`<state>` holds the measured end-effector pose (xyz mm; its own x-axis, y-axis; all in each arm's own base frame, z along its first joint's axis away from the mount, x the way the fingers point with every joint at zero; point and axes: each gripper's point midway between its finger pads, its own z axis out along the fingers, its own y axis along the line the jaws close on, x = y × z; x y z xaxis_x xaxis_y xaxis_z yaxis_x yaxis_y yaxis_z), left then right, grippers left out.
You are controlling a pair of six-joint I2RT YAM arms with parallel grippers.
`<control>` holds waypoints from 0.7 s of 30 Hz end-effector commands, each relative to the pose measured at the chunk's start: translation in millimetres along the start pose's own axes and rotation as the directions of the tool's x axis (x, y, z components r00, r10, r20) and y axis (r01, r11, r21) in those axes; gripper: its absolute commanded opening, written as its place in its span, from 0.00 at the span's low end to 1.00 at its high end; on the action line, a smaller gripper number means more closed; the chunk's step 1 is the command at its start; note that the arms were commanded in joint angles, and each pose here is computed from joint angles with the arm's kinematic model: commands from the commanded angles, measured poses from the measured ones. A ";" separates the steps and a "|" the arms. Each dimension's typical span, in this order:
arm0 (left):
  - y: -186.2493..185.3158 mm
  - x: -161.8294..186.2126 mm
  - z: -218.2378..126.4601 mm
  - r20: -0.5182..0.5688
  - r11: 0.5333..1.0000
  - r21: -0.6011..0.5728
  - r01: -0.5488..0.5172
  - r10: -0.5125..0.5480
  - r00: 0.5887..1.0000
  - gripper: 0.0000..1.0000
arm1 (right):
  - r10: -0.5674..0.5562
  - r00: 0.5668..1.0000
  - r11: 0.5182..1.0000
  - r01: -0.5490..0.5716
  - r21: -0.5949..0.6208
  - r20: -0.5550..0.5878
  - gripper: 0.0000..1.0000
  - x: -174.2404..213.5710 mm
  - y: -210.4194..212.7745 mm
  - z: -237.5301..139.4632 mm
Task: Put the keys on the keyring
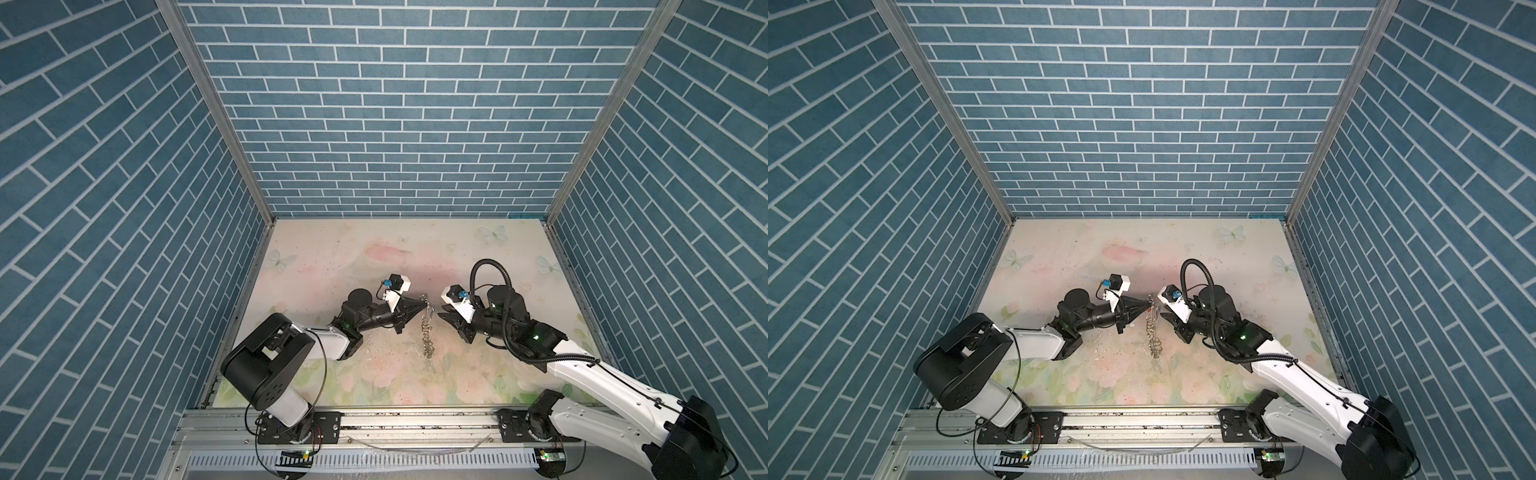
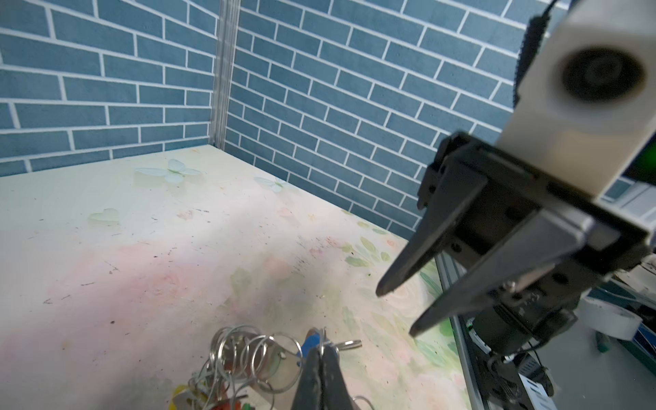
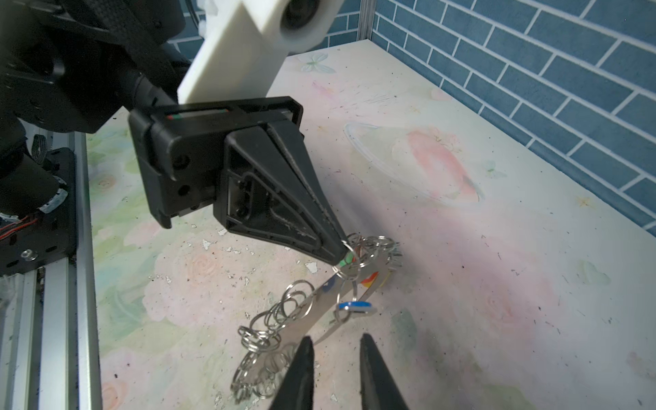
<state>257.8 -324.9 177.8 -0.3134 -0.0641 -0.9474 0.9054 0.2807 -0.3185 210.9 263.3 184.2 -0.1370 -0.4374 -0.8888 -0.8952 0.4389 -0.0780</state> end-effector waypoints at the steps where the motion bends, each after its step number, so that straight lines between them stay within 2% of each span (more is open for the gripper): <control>1: -10.0 -31.4 1.2 0.124 0.999 0.012 -0.031 0.029 0.992 0.00 | -0.063 0.993 0.997 0.058 0.054 0.100 0.23 -17.6 -7.1 1.8; 11: -18.0 -32.7 7.8 0.121 0.998 0.057 -0.025 0.018 0.993 0.00 | -0.093 0.987 0.989 0.076 0.128 0.130 0.18 -23.1 -18.7 3.9; 17: -20.1 -33.6 7.8 0.127 0.998 0.061 -0.023 0.015 0.992 0.00 | -0.087 0.991 0.996 0.085 0.031 0.102 0.18 -15.2 -3.2 9.3; 21: -20.8 -33.7 7.3 0.130 0.998 0.061 -0.023 0.015 0.991 0.00 | -0.073 0.994 0.997 0.071 0.024 0.076 0.15 -12.3 -3.7 12.1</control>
<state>251.7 -332.3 195.6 -0.3142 -0.1333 -0.9400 0.9080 0.2469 -0.3385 225.1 273.2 195.7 -0.0381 -0.3861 -0.9217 -0.8764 0.4560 -0.1548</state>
